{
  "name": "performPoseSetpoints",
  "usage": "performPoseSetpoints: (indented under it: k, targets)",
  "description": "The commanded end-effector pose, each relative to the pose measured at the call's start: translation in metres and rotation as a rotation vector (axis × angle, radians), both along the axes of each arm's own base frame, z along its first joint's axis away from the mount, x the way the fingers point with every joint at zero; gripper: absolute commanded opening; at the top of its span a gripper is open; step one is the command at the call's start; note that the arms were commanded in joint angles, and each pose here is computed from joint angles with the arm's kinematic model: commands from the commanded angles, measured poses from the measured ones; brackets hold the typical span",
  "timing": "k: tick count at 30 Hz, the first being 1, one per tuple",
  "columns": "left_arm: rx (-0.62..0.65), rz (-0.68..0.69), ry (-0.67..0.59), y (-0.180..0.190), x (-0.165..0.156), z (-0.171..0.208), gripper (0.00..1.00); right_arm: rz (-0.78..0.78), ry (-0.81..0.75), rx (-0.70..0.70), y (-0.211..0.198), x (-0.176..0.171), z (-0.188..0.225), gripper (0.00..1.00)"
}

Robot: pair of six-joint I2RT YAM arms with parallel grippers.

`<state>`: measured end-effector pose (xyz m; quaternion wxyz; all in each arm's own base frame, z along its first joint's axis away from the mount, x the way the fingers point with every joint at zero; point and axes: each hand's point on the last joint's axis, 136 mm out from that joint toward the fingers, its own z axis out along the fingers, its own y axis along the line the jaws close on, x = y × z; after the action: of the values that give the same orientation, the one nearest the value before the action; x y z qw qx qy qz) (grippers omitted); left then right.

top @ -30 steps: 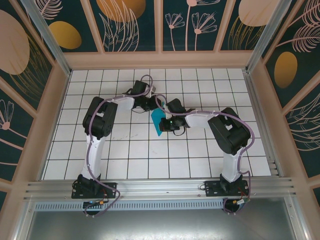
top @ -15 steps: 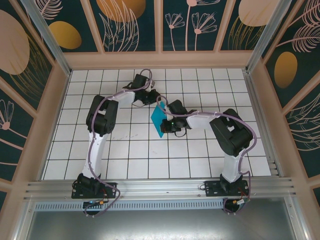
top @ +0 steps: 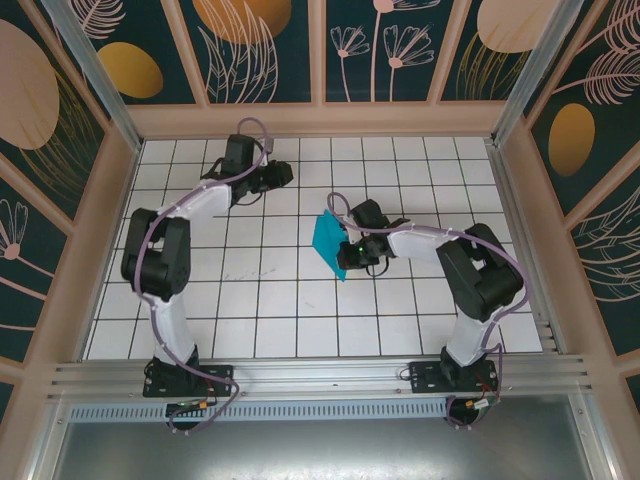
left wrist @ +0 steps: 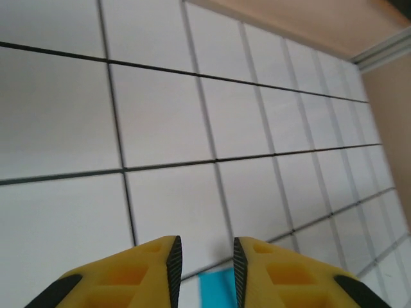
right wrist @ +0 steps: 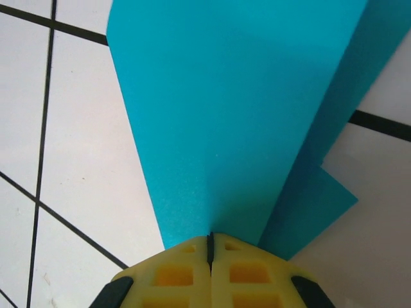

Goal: Fold a paper plane with a square sheet of paper (fold left side to right side)
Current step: Fourth fold the wing at the center of the table.

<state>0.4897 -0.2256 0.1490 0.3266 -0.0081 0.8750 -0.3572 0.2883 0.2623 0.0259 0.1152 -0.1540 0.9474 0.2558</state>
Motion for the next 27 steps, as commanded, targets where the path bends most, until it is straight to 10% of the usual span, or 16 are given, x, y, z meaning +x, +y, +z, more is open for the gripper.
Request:
performPoseSetpoints:
  k: [1,16,27]
  targets:
    - [-0.090,-0.058,0.015,-0.013,-0.028,-0.007,0.30,0.016,-0.067,0.063,-0.003,0.003,0.033,0.03]
    - [-0.183,-0.184,0.121,-0.075,-0.081,-0.045,0.26,-0.001,-0.087,0.335,0.024,0.031,0.071,0.12]
    - [-0.199,-0.217,0.129,-0.086,-0.081,-0.045,0.26,-0.067,-0.033,0.192,0.013,0.045,0.016,0.12]
